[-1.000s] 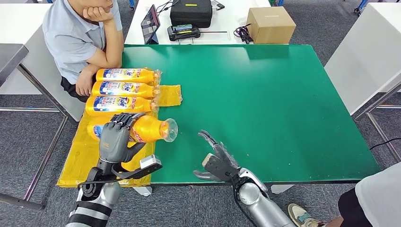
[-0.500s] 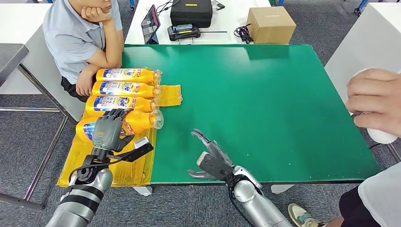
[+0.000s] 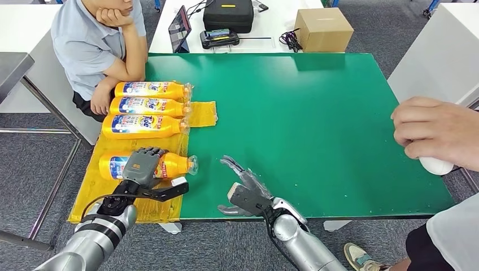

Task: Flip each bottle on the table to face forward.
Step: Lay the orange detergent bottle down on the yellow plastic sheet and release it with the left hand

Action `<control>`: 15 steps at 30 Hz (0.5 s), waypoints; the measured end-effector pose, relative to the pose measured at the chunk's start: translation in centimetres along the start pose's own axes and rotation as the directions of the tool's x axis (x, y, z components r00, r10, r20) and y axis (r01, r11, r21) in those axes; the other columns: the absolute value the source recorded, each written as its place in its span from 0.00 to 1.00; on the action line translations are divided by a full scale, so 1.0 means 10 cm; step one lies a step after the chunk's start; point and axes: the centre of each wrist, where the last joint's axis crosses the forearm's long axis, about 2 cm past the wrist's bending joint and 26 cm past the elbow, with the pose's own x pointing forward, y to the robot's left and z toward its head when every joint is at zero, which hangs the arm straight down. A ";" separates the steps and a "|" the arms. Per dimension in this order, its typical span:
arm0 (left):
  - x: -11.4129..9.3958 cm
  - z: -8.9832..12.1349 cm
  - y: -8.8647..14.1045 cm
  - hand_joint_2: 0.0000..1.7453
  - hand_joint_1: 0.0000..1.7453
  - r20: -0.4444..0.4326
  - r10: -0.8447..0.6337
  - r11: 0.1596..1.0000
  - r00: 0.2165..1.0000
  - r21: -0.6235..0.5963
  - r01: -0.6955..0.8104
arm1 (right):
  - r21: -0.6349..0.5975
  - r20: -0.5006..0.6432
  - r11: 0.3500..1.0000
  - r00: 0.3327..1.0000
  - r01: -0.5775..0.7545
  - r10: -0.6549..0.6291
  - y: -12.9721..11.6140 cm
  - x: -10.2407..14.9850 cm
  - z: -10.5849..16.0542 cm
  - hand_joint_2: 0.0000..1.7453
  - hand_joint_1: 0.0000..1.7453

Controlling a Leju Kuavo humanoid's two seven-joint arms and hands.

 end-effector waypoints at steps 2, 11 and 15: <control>-0.01 -0.02 0.00 1.00 0.31 -0.001 -0.033 0.999 0.999 -0.021 0.033 | 0.001 -0.003 1.000 1.000 0.004 -0.004 0.01 -0.01 0.00 1.00 0.00; -0.02 -0.09 -0.01 1.00 0.00 0.015 -0.074 0.994 0.997 -0.079 0.075 | 0.005 -0.012 1.000 1.000 0.014 -0.014 0.04 -0.03 0.00 1.00 0.00; -0.03 -0.11 0.01 1.00 0.00 0.020 -0.083 0.992 0.996 -0.090 0.085 | 0.006 -0.016 1.000 1.000 0.017 -0.017 0.05 -0.04 0.00 1.00 0.00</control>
